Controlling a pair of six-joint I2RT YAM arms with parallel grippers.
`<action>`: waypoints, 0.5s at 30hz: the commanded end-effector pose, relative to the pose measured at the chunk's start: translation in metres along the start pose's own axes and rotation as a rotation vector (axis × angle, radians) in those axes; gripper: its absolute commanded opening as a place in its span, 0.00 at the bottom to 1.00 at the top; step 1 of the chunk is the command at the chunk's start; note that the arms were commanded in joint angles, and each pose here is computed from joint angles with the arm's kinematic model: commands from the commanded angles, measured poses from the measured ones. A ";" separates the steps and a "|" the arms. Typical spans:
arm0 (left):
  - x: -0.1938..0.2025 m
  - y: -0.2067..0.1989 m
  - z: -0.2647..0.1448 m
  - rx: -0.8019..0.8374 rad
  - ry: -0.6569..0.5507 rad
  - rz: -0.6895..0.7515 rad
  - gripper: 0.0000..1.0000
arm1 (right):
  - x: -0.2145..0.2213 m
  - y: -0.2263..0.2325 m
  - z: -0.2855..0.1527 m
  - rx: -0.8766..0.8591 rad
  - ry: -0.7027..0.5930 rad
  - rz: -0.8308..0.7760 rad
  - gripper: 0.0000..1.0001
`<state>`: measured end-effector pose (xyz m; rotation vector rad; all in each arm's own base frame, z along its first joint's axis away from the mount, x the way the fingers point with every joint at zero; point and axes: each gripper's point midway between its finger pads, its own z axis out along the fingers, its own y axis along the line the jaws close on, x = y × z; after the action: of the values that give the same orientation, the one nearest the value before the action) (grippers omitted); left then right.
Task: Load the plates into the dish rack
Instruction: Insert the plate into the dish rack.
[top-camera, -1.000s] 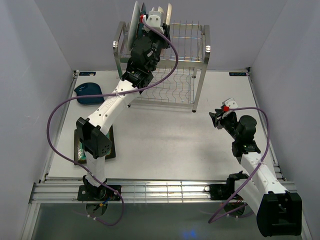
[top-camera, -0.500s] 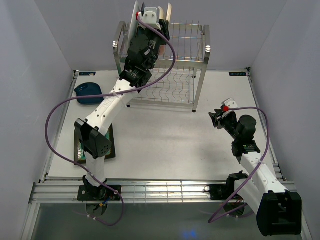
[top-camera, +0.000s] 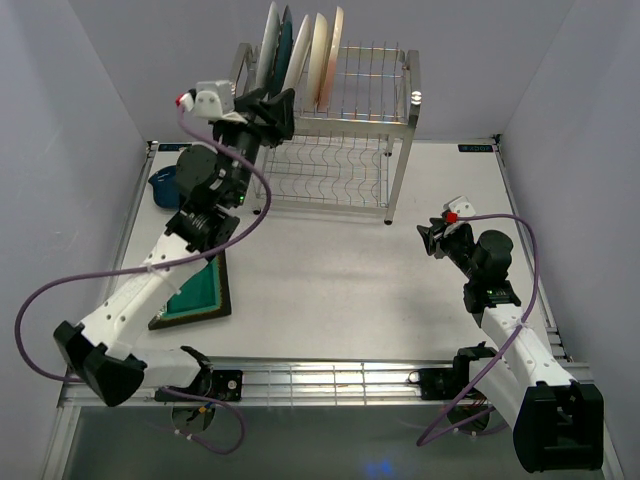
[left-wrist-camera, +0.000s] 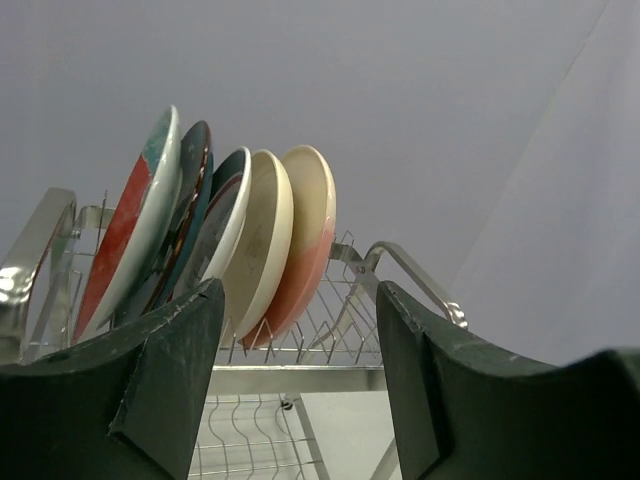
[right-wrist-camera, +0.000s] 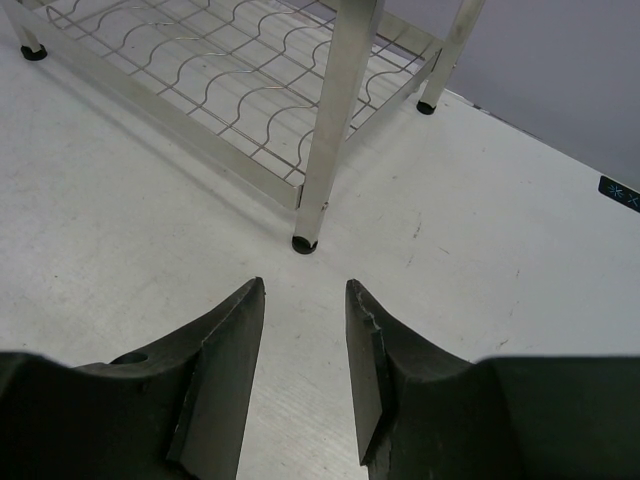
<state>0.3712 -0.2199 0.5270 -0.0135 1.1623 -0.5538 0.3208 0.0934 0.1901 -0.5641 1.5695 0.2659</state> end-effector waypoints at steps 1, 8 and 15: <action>-0.002 0.013 -0.032 -0.021 -0.028 -0.081 0.72 | -0.016 -0.005 0.001 0.008 -0.048 -0.021 0.45; 0.048 0.056 -0.080 -0.145 0.076 -0.028 0.81 | -0.013 -0.003 0.003 -0.009 -0.035 -0.023 0.47; 0.107 0.103 -0.137 -0.371 0.356 0.013 0.86 | -0.016 -0.002 0.001 -0.006 -0.045 -0.031 0.51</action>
<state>0.3378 -0.1622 0.3741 -0.1533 1.4708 -0.4034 0.3210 0.0945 0.1869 -0.5732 1.5769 0.2723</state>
